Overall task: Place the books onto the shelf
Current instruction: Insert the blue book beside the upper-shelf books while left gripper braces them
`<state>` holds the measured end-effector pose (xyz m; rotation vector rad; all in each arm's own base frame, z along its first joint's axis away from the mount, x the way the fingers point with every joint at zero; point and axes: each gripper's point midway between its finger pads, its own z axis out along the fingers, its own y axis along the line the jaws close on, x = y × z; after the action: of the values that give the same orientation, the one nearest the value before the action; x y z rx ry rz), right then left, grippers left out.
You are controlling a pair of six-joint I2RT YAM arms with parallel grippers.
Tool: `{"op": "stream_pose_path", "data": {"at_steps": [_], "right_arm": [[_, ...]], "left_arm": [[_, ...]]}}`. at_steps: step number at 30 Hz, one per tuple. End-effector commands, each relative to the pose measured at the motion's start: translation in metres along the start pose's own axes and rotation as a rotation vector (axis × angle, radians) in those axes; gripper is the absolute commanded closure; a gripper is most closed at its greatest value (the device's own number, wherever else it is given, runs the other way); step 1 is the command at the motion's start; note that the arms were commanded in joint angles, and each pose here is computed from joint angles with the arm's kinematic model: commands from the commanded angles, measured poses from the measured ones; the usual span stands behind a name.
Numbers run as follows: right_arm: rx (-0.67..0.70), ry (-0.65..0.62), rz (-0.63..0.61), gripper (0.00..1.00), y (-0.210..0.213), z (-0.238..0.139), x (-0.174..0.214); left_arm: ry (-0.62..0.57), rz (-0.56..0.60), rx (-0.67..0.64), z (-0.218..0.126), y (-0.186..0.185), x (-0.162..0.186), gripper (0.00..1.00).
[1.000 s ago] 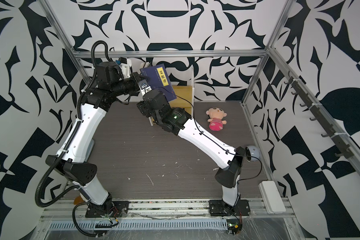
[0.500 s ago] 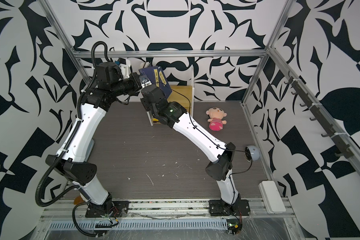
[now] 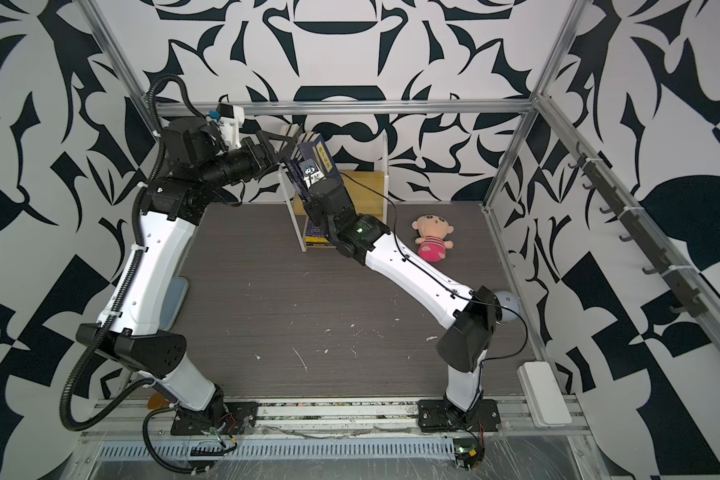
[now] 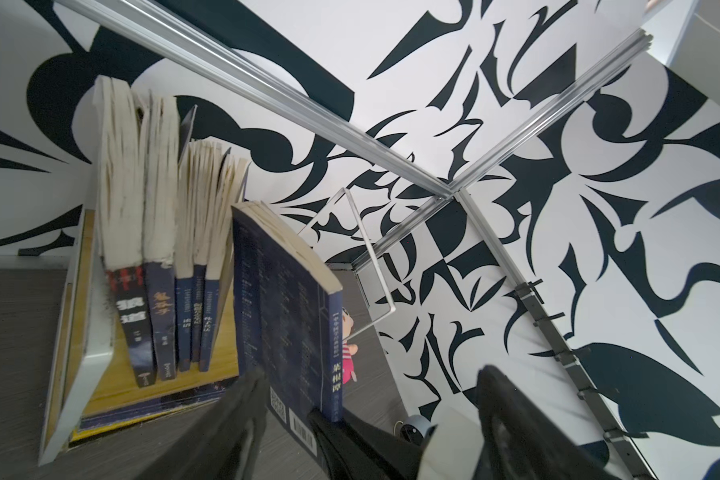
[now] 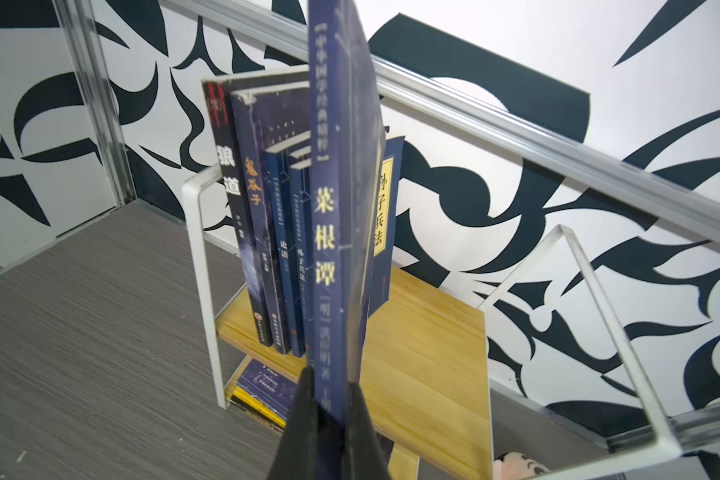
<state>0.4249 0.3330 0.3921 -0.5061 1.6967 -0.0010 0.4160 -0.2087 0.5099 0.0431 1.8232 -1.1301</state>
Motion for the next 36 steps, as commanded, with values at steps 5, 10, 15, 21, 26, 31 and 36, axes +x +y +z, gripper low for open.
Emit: {"op": "stream_pose_path", "data": {"at_steps": [5,10,15,21,26,31,36], "right_arm": [[0.137,-0.407,-0.105,1.00,-0.026,-0.035,-0.065],[0.200,-0.420,-0.171,1.00,-0.027,-0.029,-0.055],[0.240,-0.436,-0.184,1.00,-0.029,-0.029,-0.051],[0.253,-0.448,-0.209,1.00,-0.027,-0.029,-0.047],[0.245,-0.436,-0.238,1.00,-0.022,-0.024,-0.040],[0.139,-0.299,-0.220,0.78,-0.013,-0.008,-0.016],[-0.036,-0.135,-0.107,0.53,-0.006,-0.021,0.020]], "left_arm": [[0.056,-0.040,0.125,0.006,-0.010,0.009,0.04],[0.080,-0.072,0.126,0.021,-0.002,0.016,0.09],[0.077,-0.107,0.092,0.033,0.010,0.018,0.29],[0.069,-0.107,0.067,0.047,0.017,0.020,0.63],[0.053,-0.027,0.064,0.054,0.011,0.017,0.85],[0.023,0.156,0.041,0.062,-0.001,0.015,1.00],[-0.019,0.278,-0.037,0.074,0.007,0.008,1.00]]}}
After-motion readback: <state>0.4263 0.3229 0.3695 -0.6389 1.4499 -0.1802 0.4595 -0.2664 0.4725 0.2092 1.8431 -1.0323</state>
